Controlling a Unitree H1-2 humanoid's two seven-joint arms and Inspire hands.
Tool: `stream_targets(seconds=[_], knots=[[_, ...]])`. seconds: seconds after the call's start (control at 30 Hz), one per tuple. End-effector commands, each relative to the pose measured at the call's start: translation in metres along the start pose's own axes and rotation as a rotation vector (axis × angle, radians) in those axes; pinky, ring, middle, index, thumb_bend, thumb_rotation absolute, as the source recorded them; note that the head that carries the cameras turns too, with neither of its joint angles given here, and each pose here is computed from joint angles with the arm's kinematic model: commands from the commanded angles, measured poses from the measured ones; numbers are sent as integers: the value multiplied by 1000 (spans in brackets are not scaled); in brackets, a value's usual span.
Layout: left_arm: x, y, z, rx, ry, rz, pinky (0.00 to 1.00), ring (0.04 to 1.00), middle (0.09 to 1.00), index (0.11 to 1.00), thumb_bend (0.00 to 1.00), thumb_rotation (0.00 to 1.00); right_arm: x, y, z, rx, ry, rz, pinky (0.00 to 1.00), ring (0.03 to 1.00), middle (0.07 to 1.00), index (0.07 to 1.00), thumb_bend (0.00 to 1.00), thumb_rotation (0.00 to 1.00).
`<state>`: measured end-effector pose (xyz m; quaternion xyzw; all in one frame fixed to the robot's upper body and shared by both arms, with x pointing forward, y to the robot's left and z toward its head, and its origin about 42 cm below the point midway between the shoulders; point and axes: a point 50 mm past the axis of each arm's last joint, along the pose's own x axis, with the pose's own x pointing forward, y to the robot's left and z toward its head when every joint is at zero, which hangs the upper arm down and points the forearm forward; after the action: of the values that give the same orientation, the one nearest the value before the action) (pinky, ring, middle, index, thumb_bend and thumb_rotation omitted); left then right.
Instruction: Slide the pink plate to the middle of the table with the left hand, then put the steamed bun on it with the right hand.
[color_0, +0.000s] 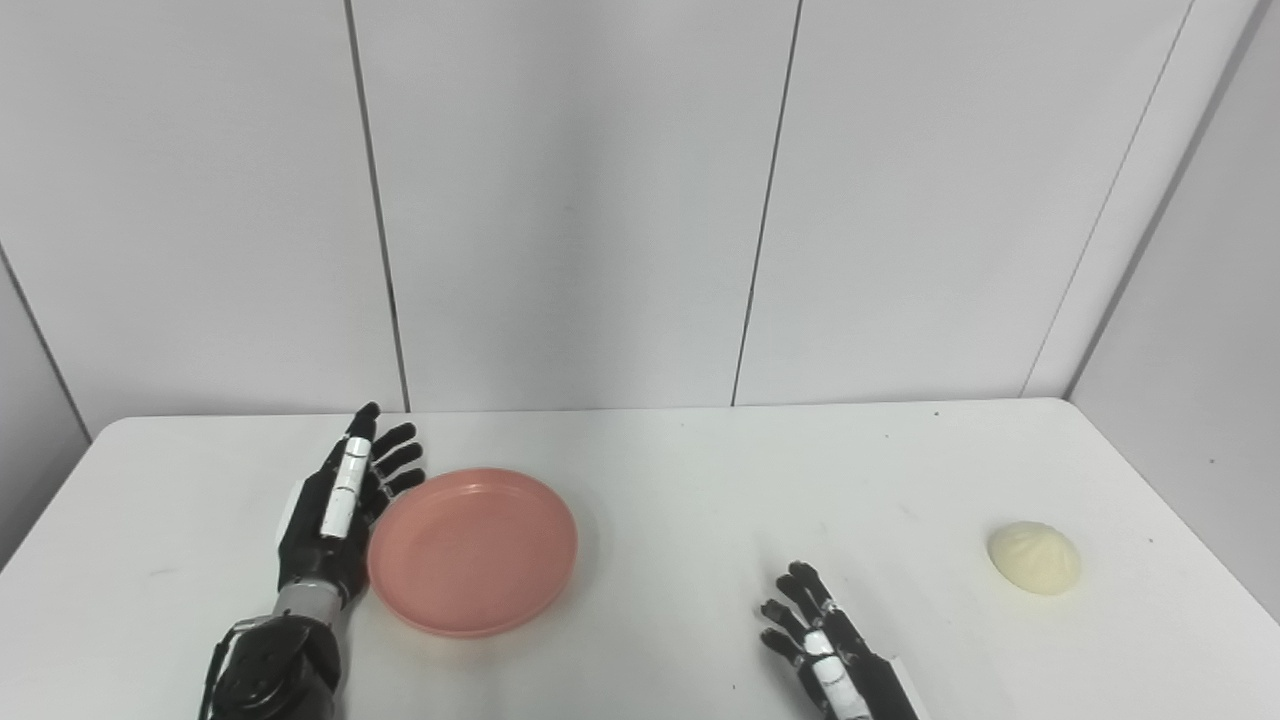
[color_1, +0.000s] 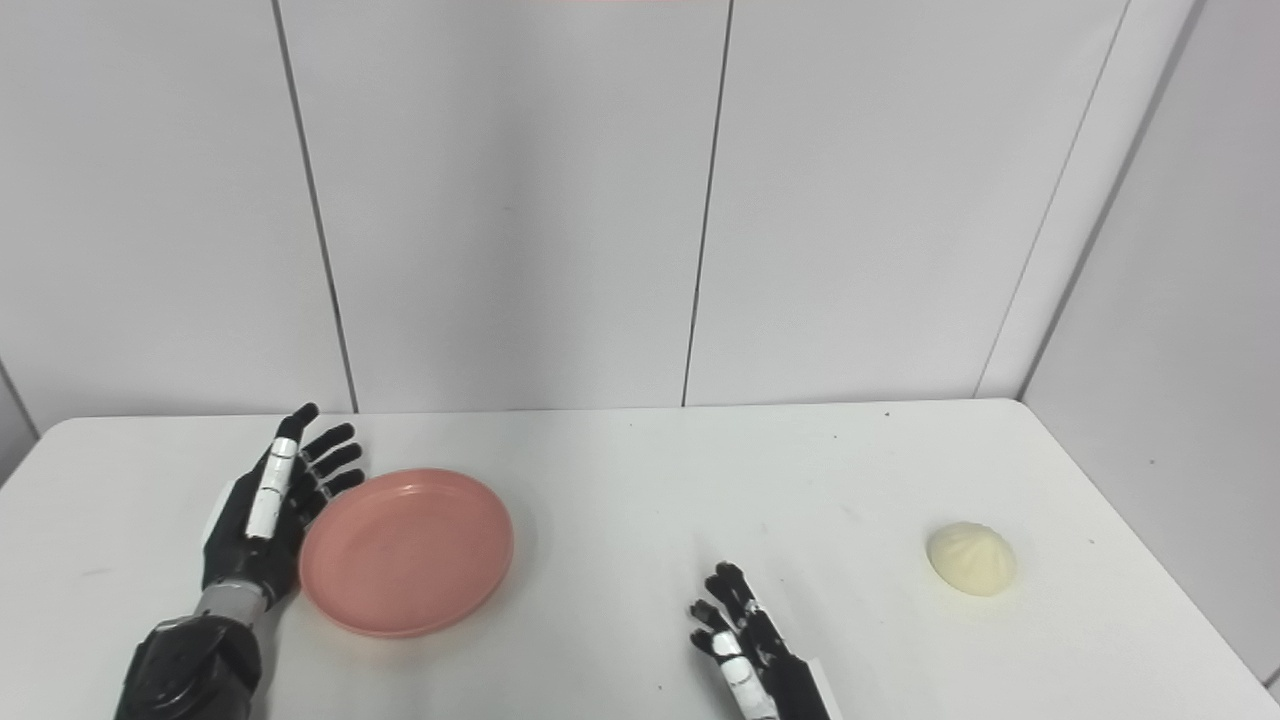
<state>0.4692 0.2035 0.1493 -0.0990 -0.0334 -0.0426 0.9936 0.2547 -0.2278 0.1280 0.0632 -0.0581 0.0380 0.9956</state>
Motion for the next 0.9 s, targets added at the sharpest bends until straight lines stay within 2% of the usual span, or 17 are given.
stream_targets(seconds=[0.0,0.13,0.43,0.63,0.87], knots=[[10,-13,19,-13,-51,-46,738,797,798,895,815,743,4,9,13,10,-53,5,873,892,932,931,818,766],[9,-21,17,-28,-48,-72,763,819,803,899,789,730,5,12,13,2,-60,8,871,889,929,931,806,776],[9,-46,9,-9,-19,-98,753,815,800,899,800,745,4,15,14,1,-55,6,869,893,934,931,807,782],[10,-59,3,-10,-47,-90,795,815,815,930,706,759,4,18,14,1,-51,-4,856,885,929,932,819,764],[14,-74,-6,-28,-53,-71,836,819,839,960,671,742,5,18,13,2,-50,-10,853,891,932,927,817,769]])
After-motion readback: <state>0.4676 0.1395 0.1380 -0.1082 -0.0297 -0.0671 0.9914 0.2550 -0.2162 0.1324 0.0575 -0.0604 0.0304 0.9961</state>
